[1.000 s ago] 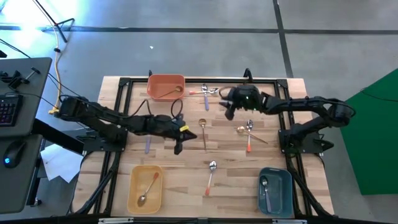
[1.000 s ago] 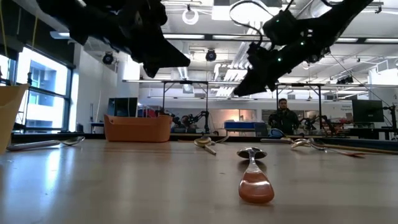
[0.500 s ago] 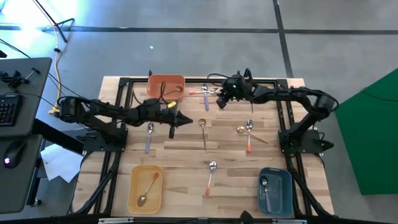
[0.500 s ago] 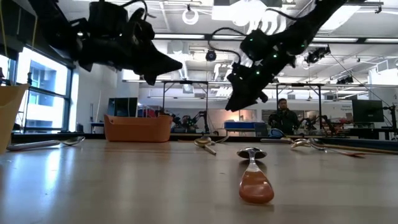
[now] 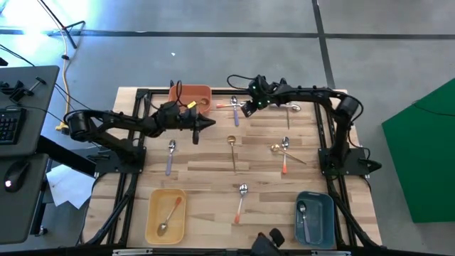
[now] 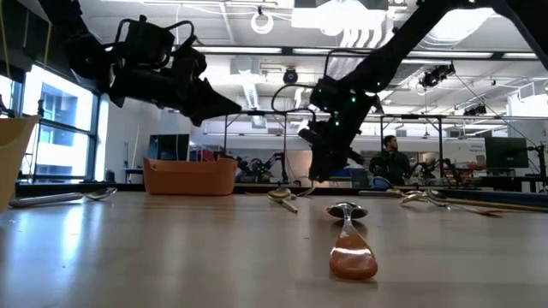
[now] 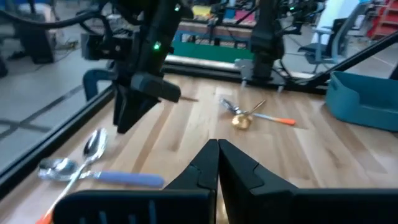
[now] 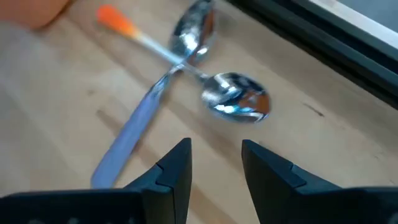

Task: Sort silverware by color (type)
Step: Put the top orange spoon into the yellow bin

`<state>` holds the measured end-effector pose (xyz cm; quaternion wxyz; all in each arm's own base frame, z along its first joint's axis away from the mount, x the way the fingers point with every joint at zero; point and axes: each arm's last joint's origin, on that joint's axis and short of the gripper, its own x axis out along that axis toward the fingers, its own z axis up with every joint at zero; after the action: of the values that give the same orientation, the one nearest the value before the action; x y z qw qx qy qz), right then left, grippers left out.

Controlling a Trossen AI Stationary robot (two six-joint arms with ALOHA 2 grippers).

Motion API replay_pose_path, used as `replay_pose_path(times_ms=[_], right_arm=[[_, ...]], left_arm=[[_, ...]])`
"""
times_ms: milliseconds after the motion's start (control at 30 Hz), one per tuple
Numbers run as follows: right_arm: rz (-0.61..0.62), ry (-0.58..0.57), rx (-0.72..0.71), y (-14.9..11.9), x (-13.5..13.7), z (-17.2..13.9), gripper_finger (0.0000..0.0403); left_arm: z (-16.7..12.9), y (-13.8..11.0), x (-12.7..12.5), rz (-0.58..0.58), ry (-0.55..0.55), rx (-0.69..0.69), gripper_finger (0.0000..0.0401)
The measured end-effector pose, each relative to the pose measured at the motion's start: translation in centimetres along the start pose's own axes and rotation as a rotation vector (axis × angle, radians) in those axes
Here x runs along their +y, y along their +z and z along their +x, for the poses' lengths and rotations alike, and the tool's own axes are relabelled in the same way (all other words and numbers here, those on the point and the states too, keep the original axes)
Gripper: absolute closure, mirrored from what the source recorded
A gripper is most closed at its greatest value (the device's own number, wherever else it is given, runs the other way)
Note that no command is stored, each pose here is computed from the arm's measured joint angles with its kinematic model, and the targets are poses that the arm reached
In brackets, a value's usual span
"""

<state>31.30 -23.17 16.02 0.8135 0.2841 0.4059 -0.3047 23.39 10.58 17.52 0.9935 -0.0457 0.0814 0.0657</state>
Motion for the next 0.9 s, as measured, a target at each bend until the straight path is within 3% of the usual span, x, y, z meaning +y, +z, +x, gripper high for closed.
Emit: replay_pose_path(times_ms=[367, 667, 900], right_arm=[[0.183, -0.038, -0.028, 0.5, -3.4, 1.8, 0.0277], [0.193, 0.028, -0.088, 1.3, -3.5, 1.8, 0.0277], [0.118, 0.066, -0.135, 1.8, -3.6, 1.7, 0.0277]], left_arm=[[-0.4, 0.0, 1.0, -0.007, 0.041, -0.002, 0.0401], [-0.7, -0.1, 1.7, -0.016, -0.004, 0.001, 0.0401], [-0.7, -0.1, 1.7, -0.020, -0.022, 0.004, 0.0401]])
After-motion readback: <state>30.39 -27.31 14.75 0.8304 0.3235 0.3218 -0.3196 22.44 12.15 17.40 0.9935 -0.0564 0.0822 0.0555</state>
